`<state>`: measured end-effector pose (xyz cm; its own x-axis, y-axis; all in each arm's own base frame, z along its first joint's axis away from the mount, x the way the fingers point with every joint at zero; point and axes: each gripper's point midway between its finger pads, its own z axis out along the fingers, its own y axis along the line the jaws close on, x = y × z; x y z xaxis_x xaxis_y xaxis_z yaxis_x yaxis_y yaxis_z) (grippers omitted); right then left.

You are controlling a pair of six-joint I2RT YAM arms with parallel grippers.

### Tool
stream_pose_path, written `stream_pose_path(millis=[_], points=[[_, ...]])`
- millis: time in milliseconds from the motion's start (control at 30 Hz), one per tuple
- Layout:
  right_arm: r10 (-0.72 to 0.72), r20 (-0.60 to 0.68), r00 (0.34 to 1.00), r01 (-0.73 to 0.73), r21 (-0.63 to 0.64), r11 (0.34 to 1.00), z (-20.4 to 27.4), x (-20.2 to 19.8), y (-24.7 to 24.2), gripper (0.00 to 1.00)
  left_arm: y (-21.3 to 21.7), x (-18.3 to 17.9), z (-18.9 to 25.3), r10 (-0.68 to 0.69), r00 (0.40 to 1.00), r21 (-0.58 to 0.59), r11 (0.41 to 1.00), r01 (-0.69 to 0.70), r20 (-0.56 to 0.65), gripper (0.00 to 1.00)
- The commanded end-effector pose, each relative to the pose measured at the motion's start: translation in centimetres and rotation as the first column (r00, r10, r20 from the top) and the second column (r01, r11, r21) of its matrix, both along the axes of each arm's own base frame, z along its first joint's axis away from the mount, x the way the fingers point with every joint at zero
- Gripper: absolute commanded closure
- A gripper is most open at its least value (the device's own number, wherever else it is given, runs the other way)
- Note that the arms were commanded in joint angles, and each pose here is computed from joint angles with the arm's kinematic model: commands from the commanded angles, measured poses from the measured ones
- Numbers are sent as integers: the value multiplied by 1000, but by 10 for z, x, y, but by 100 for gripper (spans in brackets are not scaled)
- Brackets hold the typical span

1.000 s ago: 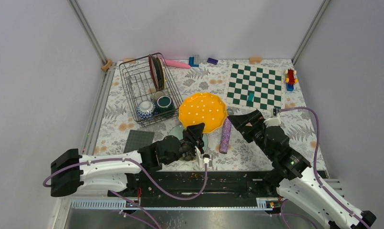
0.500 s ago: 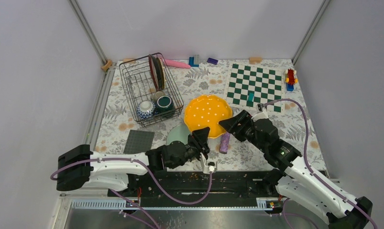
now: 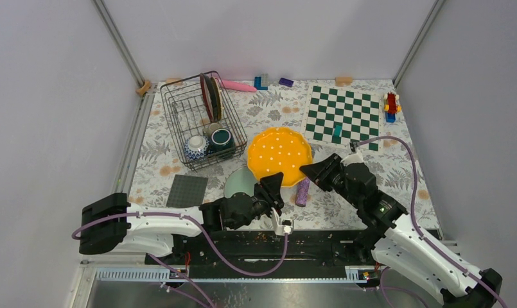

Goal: Unload the mixed dishes from the dish rack
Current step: Pick up the plate from the dish rack.

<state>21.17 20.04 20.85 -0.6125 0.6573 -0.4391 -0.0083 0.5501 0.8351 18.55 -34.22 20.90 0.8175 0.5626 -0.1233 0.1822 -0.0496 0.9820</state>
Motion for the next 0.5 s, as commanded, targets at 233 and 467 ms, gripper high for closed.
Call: stream_pose_path(millis=[233,467], points=[[-69,109,992,53,143,988,28,3,-8,100,-9,-4,63,-5,999,-214,977,12,36,46],[-72,131,989,41,228,973,35,6,-1,100,-14,-5,55,-6,1000,-185,983,3,-11,1]])
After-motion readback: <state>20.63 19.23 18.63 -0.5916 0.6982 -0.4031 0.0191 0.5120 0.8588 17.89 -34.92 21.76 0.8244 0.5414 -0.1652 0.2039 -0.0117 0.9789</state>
